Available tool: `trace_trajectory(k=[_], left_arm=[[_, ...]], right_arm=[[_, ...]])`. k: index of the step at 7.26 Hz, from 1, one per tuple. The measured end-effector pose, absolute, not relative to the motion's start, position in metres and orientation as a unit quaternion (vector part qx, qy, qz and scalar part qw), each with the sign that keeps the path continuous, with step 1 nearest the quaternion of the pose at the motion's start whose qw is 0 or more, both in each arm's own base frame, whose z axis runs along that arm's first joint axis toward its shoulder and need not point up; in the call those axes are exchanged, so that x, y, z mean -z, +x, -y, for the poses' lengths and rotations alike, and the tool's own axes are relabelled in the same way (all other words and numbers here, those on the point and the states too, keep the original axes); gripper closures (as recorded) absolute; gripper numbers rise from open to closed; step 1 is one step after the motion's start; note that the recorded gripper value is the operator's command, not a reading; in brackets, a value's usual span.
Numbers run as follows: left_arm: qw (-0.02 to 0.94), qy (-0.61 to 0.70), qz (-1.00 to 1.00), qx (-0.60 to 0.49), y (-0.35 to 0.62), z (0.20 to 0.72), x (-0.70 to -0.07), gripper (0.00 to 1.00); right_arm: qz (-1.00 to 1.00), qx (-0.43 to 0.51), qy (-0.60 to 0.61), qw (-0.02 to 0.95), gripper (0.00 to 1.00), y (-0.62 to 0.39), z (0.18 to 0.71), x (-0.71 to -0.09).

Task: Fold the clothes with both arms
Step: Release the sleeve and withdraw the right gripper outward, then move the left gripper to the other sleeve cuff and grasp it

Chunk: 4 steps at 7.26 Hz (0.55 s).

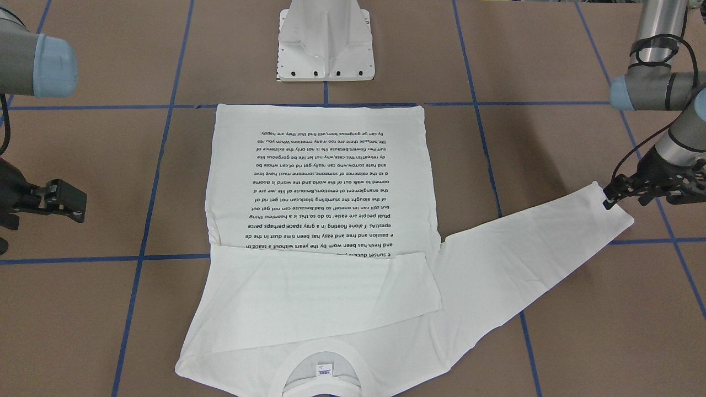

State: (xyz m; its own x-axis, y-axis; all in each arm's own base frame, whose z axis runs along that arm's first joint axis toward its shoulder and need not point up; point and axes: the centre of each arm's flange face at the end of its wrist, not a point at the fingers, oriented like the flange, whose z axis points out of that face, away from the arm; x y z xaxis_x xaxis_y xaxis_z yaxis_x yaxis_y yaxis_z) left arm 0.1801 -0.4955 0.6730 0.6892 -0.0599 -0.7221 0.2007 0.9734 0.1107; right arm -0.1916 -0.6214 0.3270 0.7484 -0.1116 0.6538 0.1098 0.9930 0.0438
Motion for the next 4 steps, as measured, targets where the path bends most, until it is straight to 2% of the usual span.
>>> trace_trajectory(k=[2,4], left_arm=[[0.912,0.098,-0.392,0.068,0.1799,0.4952,-0.6797,0.13],[0.912,0.1,-0.393,0.067,0.1804,0.4961,-0.6787,0.14]], right_arm=[[0.351,0.061,0.005,0.934,0.0,-0.1899,0.6188,-0.3245],[0.351,0.061,0.005,0.934,0.0,-0.1898,0.6185,-0.3242]])
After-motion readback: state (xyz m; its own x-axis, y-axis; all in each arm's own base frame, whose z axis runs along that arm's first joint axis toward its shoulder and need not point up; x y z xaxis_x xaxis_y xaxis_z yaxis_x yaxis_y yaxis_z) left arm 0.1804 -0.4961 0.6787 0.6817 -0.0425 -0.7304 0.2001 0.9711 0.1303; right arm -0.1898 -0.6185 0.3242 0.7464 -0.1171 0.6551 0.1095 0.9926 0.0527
